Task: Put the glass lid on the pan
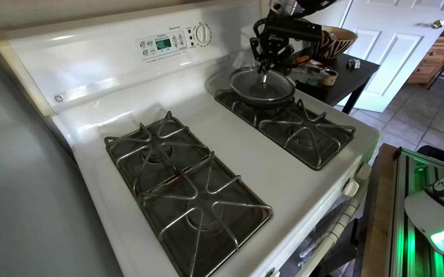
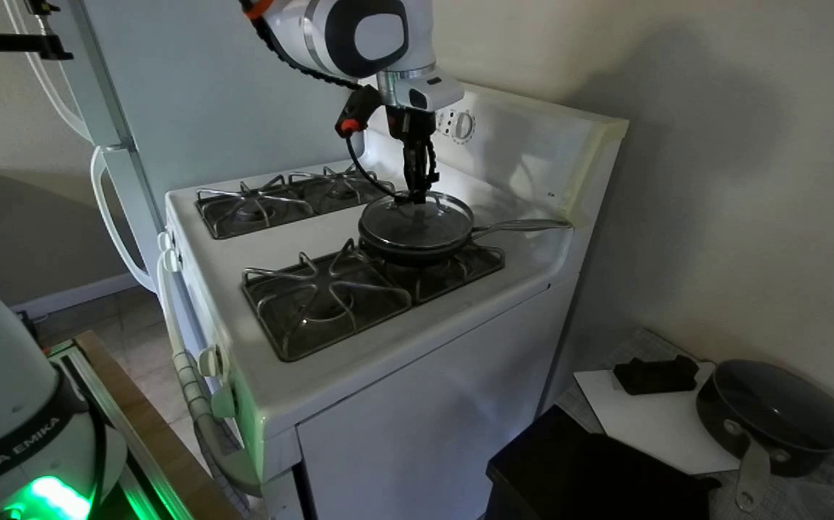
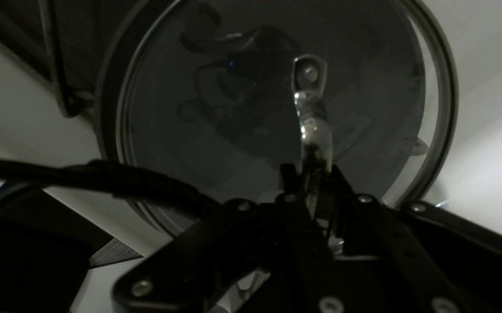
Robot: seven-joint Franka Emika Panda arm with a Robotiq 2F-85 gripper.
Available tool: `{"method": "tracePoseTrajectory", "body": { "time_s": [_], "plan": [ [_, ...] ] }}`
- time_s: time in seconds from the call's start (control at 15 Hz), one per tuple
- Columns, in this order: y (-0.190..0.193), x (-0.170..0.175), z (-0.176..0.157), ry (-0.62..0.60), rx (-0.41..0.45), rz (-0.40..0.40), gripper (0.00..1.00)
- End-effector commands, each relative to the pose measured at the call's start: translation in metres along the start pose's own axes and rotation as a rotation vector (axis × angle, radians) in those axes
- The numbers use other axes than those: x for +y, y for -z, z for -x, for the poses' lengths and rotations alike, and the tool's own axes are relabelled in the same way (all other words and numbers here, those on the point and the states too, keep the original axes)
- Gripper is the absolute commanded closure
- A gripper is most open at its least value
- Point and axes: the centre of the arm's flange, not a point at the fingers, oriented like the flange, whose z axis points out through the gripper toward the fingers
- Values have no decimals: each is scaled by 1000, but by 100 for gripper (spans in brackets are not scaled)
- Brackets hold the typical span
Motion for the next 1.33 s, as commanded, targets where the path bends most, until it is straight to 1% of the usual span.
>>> {"method": "tracePoseTrajectory", "body": {
  "time_s": [0.0, 0.47, 0.6, 1.0, 1.27],
  "plan": [
    [1, 11, 12, 22, -8, 27, 97],
    [1, 18, 15, 46, 15, 55, 97],
    [-3, 17, 15, 46, 9, 58, 97],
    [-4, 14, 10, 28, 11, 40, 97],
    [-5, 13, 9, 36, 4, 51, 97]
  ]
}}
